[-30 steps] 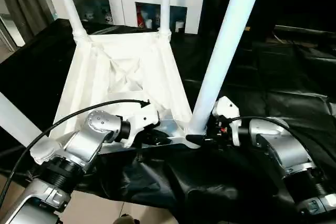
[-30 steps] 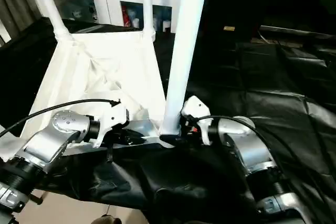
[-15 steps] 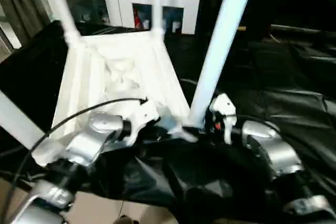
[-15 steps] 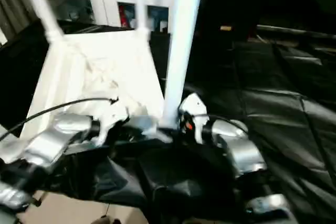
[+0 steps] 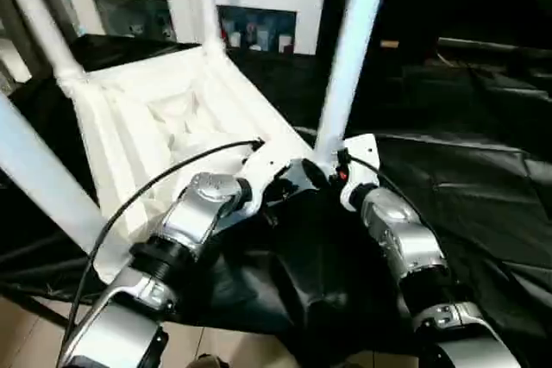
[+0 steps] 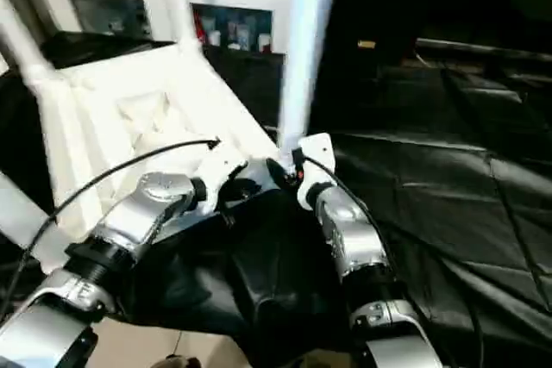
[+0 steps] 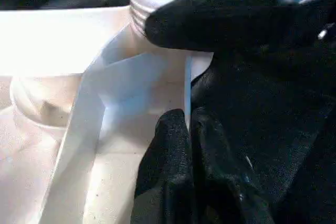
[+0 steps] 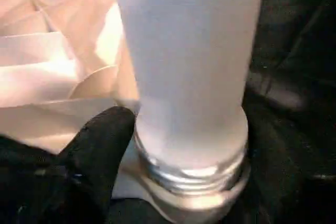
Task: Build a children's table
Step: Rotate leg to tighten
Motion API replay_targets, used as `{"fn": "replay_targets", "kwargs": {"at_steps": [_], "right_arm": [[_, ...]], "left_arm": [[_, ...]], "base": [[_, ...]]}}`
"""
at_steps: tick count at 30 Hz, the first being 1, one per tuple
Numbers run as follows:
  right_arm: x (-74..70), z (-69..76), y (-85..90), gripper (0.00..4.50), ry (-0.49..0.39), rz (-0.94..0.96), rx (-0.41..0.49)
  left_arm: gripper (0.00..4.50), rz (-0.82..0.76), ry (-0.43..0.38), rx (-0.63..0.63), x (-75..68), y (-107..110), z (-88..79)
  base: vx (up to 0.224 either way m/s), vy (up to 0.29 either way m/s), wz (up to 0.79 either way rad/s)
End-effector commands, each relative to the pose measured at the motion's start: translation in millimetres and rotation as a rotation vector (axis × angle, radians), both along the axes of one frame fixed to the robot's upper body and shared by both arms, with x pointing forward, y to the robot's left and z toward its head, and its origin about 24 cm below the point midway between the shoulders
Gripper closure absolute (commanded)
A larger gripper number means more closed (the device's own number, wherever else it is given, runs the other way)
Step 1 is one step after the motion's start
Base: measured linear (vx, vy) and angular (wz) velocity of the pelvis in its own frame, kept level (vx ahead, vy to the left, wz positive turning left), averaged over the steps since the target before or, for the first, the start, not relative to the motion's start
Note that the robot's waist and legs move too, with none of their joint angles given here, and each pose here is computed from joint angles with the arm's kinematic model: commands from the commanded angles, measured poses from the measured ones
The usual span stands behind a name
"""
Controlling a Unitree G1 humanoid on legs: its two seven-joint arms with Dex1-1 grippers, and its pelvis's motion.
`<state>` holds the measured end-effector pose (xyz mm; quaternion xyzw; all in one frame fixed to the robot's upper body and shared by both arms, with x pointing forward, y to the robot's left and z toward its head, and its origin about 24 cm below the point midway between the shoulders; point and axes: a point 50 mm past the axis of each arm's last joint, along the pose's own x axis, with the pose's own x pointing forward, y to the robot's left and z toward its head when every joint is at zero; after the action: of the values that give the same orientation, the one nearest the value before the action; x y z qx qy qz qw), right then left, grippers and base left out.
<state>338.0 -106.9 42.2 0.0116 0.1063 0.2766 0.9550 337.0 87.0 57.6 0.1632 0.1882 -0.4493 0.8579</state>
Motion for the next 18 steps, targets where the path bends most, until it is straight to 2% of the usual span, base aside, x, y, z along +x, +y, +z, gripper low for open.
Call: {"fn": "replay_targets", "kwargs": {"at_steps": [1,3,6,11,18], "right_arm": [[-15.3,-3.2,32.3,0.70,0.034,0.272,0.034],[-15.7,-1.2,24.7,0.70,0.038,0.309,0.028],[-21.9,3.9,8.1,0.70,0.029,0.454,-0.017],[-29.8,8.6,-8.7,0.70,0.025,0.605,-0.074],[-32.5,15.0,-14.0,0.70,0.037,0.739,-0.100]], "left_arm": [[4.50,-0.070,-0.056,-0.048,-2.7,-4.0,7.9],[4.50,-0.130,-0.049,-0.041,-7.9,0.2,5.7],[4.50,-0.255,0.009,-0.033,-20.7,14.7,2.4],[4.50,-0.346,0.072,-0.036,-31.7,32.0,3.5],[4.50,-0.407,0.119,-0.015,-39.2,52.9,8.2]], "base": [[0.000,0.000,0.00],[0.000,0.000,0.00],[0.000,0.000,0.00],[0.024,0.001,0.00],[0.018,0.005,0.00]]}}
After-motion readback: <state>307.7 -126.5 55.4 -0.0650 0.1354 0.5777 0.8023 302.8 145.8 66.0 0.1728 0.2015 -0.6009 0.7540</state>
